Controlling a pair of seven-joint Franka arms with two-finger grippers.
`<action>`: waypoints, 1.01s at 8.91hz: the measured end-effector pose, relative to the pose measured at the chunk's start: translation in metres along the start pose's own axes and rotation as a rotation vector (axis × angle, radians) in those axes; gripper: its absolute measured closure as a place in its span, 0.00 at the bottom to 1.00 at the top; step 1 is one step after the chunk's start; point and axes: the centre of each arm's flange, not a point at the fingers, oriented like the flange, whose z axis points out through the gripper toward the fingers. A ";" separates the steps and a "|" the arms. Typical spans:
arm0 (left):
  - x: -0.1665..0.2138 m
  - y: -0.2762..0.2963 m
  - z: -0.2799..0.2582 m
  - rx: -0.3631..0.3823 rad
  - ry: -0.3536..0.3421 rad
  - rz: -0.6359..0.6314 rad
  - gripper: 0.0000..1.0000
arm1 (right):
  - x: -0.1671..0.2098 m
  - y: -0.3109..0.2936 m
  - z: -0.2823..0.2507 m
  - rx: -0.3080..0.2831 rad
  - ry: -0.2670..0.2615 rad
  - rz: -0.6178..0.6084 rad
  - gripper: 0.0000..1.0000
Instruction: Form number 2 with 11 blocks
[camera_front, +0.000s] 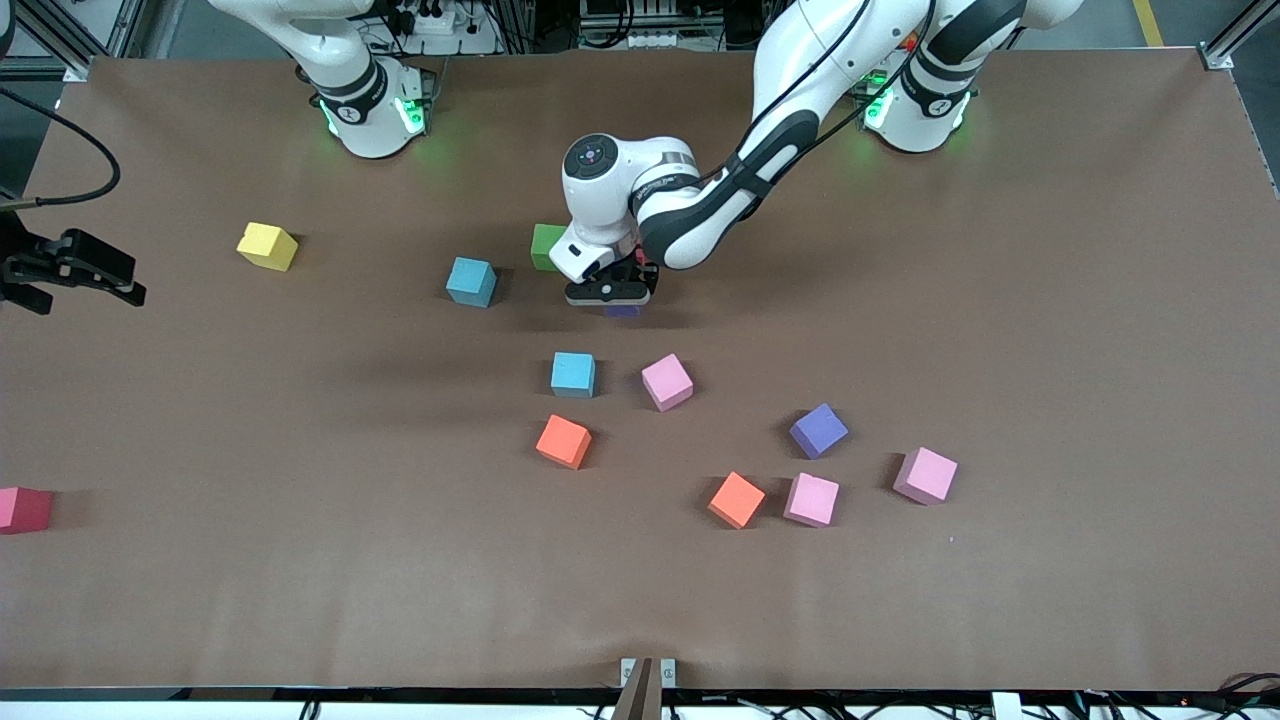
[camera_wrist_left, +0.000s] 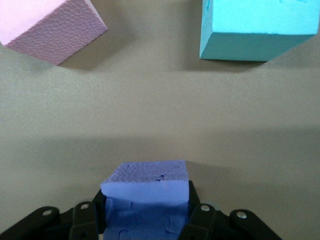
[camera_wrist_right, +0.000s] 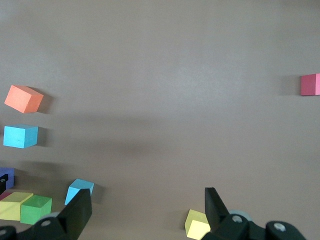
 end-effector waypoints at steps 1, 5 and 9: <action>-0.001 0.000 0.000 0.000 0.000 0.002 0.41 | 0.000 0.000 0.000 0.000 0.000 0.000 0.00; -0.005 0.000 0.001 0.003 -0.002 -0.037 0.35 | 0.000 0.000 0.000 -0.001 0.000 0.000 0.00; -0.009 -0.001 0.002 -0.001 -0.003 -0.050 0.00 | 0.000 0.000 0.000 -0.001 0.000 0.000 0.00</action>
